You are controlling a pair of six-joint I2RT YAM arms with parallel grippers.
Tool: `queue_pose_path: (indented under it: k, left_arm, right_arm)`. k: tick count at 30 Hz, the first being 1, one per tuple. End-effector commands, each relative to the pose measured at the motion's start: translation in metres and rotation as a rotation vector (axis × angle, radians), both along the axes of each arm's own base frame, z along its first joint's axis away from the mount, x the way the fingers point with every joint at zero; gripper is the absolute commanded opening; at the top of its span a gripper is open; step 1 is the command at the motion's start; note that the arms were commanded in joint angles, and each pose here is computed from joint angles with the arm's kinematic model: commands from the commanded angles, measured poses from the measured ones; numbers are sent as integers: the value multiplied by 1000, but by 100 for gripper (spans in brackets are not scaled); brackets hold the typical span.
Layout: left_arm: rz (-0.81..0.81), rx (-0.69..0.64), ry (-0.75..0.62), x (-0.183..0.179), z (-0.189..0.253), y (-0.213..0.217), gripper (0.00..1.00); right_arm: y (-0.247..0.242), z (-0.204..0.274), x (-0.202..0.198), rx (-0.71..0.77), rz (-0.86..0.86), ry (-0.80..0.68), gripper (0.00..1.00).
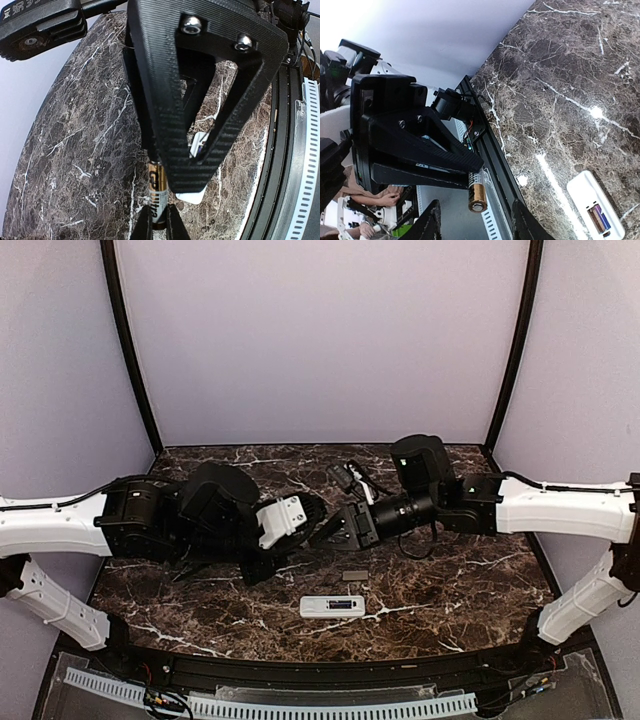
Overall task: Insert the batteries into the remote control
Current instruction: Pass from the left arm to the right
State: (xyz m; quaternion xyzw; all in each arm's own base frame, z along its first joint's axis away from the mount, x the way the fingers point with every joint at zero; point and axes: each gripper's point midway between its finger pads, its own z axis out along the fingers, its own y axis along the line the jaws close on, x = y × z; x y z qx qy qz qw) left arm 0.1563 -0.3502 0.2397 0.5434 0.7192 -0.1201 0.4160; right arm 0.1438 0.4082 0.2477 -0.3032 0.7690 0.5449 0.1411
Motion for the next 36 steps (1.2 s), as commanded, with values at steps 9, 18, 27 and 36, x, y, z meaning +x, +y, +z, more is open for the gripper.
queue_pose_path:
  k: [9,18,27,36]
  left_arm:
    - [-20,6,-49,-1,1,6,0]
    - [-55,-6,-59,-3,0,0,0]
    - [-101,-4,-52,-9,-3,-4,0]
    - [-74,-76,-70,-8,14,1,34]
  right_arm:
    - [11,11,-3,58,31,7,29]
    - [11,6,-1,42,24,2,20]
    - [12,-3,-1,31,26,3,7]
    - [7,5,-7,54,53,-15,0]
